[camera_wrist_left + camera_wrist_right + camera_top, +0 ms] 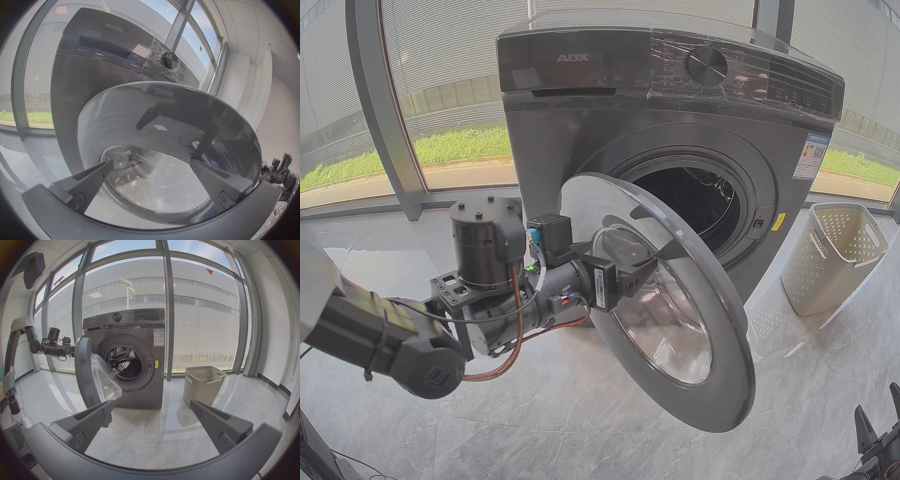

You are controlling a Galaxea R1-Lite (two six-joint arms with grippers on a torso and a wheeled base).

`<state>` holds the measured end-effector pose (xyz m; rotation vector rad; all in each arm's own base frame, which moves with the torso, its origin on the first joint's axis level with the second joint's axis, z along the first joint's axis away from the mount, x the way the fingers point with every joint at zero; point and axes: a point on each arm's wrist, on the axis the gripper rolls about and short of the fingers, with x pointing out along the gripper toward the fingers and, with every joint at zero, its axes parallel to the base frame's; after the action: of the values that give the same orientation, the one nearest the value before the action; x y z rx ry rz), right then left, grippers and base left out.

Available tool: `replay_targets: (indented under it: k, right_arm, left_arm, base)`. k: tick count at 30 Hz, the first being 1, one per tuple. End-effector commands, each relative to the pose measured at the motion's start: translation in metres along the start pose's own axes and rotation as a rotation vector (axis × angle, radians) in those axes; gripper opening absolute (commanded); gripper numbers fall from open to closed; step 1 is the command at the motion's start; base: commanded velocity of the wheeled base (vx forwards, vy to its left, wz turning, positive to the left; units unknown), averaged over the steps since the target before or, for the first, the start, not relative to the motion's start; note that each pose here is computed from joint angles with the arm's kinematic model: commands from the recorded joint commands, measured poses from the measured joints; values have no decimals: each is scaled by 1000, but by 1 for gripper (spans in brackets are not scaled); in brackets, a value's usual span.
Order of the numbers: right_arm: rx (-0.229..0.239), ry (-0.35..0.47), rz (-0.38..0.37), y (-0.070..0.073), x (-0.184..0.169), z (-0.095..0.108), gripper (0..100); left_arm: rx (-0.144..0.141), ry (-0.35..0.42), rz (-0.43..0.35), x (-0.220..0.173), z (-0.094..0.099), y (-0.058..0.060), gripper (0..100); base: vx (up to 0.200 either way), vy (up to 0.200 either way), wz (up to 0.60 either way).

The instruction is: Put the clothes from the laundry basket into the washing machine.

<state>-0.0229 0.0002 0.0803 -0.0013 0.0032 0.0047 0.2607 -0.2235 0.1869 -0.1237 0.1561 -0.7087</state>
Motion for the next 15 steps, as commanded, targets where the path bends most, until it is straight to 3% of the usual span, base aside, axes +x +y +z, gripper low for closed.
replay_targets:
  k: [1,8,15]
  right_arm:
    - [0,0,0,0,0,-5,100]
    - [0,0,0,0,0,-5,100]
    - [0,0,0,0,0,-5,100]
  left_arm:
    - [-5,-17,14,26,-6,5,100]
    - [-10,-90,36,50,0,8,100]
    - [-53,-161,95,71,11,13,100]
  base:
    - [0,0,0]
    - [0,0,0]
    - [0,0,0]
